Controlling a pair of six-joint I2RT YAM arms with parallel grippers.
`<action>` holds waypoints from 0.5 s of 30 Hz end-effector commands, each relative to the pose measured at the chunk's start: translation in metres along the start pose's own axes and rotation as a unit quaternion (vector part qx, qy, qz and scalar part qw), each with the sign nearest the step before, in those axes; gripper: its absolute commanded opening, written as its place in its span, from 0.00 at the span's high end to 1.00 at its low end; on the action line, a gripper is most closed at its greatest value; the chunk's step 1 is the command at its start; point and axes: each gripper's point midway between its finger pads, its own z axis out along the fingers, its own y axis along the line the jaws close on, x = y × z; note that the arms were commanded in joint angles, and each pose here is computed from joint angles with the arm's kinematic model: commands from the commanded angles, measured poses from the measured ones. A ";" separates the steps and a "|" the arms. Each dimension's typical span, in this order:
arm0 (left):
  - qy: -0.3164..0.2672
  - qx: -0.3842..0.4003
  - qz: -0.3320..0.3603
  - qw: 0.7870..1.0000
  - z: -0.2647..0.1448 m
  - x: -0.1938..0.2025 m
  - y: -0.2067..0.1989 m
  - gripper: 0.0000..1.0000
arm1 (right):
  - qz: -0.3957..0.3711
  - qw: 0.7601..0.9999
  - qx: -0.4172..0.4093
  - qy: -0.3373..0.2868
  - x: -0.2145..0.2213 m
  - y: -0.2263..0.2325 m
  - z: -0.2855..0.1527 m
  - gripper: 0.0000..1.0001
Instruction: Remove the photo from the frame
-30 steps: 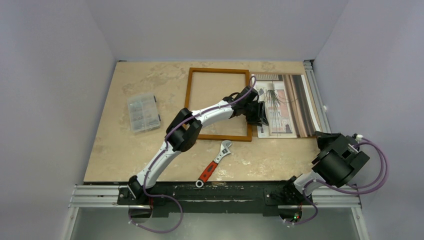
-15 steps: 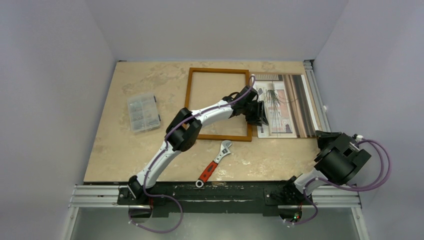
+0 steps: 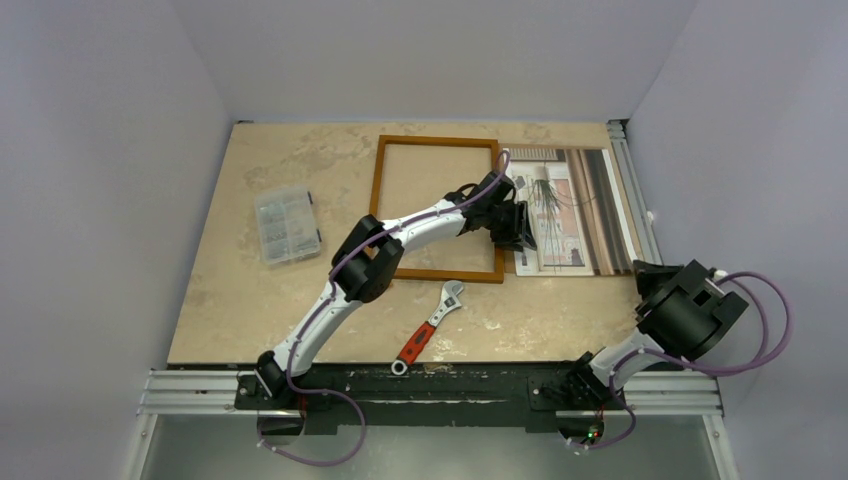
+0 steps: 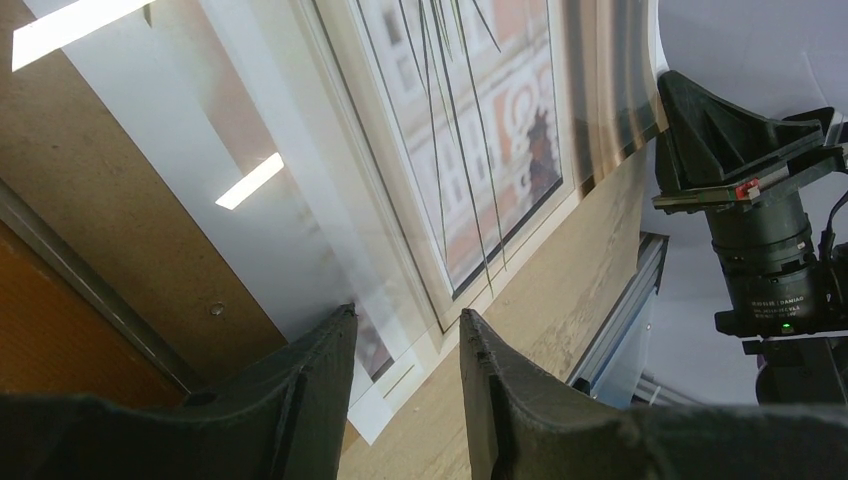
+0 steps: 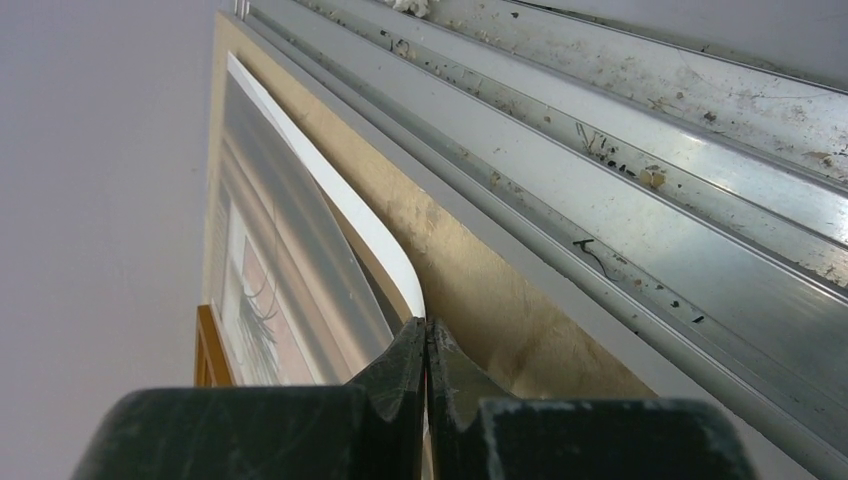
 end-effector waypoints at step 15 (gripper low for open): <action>-0.008 0.003 -0.029 1.000 0.005 -0.005 0.011 0.59 | -0.183 0.980 -0.015 -0.072 -0.048 0.101 -0.026 1.00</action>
